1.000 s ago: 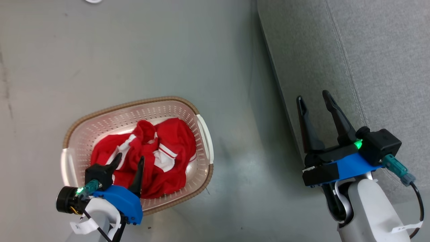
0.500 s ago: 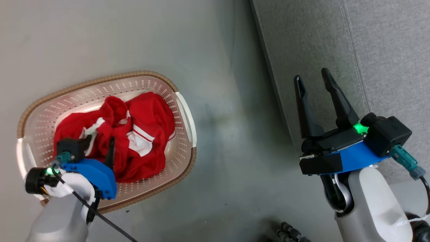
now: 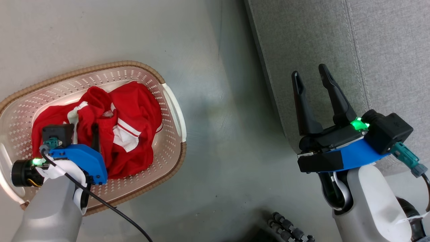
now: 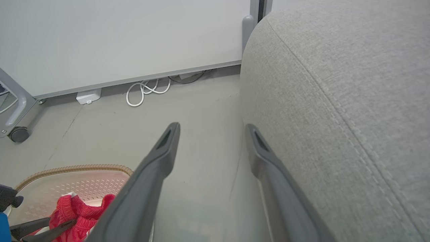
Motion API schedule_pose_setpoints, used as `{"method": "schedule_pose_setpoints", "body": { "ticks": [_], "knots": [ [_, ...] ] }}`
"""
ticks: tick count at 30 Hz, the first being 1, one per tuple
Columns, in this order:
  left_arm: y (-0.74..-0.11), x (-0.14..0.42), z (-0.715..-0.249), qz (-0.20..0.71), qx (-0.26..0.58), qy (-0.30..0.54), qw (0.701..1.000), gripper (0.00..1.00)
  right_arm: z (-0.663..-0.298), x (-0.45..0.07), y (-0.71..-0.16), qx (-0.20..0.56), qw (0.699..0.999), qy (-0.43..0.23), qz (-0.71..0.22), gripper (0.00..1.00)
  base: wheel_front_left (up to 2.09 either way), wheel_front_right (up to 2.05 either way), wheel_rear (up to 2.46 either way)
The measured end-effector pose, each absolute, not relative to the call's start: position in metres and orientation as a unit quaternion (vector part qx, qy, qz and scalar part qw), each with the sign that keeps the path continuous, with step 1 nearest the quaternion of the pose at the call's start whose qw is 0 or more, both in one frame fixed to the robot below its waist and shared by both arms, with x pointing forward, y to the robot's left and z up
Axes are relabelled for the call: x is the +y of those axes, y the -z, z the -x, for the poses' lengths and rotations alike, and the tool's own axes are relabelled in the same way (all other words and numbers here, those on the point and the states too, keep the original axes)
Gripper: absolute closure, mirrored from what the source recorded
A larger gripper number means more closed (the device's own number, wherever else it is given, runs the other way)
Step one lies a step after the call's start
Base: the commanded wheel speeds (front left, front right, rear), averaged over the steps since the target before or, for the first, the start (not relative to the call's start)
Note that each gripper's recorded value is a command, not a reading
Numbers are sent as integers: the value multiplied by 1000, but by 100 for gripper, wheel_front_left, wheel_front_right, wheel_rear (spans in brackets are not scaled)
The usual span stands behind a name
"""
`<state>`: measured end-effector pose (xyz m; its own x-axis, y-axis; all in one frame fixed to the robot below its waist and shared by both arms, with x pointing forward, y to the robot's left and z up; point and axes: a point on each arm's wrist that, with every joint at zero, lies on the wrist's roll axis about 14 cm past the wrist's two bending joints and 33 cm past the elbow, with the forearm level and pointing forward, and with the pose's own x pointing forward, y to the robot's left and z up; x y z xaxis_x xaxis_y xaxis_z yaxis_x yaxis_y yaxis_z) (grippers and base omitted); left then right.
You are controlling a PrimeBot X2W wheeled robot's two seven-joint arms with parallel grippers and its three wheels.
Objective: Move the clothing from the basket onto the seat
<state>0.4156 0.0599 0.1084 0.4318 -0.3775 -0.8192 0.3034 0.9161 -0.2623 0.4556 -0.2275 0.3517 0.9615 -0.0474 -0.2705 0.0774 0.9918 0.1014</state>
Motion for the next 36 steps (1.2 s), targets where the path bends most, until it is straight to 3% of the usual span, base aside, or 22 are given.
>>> {"method": "schedule_pose_setpoints", "body": {
  "ticks": [4,5,6,24,36],
  "knots": [
    [-108,60,-414,40,498,199,843,0,-456,-227,-352,135,989,31,-56,0,0,0,0],
    [-107,60,-413,40,500,198,842,31,-456,-227,-351,135,989,30,-56,0,0,0,0],
    [-107,60,-413,39,501,198,842,100,-457,-226,-351,135,989,30,-57,0,0,0,0],
    [-119,55,-409,51,499,206,840,100,-461,-220,-357,127,990,19,-55,0,0,0,0],
    [-179,41,-420,63,439,226,867,100,-464,-207,-394,84,995,-2,-46,0,0,0,0]
  ]
}}
